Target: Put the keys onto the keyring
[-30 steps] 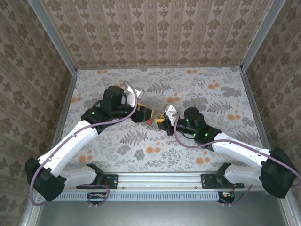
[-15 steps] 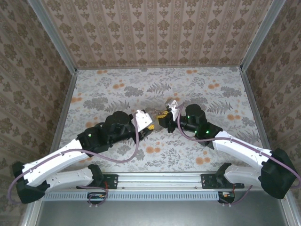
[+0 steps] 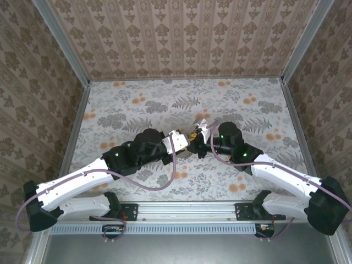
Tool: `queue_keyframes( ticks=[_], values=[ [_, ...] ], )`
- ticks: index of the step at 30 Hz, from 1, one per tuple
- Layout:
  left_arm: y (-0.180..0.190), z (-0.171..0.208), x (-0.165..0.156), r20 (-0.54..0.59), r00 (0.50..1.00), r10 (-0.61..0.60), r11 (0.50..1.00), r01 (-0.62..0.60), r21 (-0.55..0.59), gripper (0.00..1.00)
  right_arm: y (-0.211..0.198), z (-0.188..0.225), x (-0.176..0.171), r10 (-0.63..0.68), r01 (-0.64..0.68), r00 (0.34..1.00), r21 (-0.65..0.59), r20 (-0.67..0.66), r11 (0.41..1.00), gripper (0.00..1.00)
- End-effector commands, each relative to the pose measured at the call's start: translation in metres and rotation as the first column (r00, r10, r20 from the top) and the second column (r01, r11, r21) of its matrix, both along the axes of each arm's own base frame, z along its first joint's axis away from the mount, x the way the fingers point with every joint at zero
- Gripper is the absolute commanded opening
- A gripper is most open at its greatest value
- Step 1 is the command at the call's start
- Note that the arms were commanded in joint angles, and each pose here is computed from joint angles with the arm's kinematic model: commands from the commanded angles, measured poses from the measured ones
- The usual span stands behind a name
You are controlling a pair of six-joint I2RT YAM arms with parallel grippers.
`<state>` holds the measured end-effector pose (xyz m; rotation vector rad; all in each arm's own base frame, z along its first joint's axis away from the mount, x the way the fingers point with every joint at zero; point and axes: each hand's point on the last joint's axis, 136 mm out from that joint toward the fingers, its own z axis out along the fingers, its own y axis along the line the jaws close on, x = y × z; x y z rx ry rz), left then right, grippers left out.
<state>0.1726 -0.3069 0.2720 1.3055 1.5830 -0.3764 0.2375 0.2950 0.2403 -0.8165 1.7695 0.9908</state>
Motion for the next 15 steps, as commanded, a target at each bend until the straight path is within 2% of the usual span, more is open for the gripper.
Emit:
queue_keyframes(
  ticks=[1, 8, 15],
  values=[
    [0.0039, 0.0046, 0.0083, 0.063, 0.998, 0.023, 1.000, -0.025, 0.019, 0.24, 0.0062, 0.0312, -0.0155, 0.086, -0.088, 0.995, 0.053, 0.040, 0.995, 0.00],
    [0.0045, 0.0082, 0.0096, 0.088, 0.996, 0.021, 1.000, -0.023, 0.020, 0.20, 0.0061, 0.0258, -0.0204, 0.105, -0.106, 0.994, 0.035, 0.027, 0.994, 0.00],
    [0.0040, 0.0072, 0.0029, 0.086, 0.996, -0.018, 1.000, 0.017, 0.021, 0.22, 0.0058, 0.0243, -0.0225, 0.115, -0.116, 0.993, 0.025, 0.026, 0.993, 0.00]
  ],
)
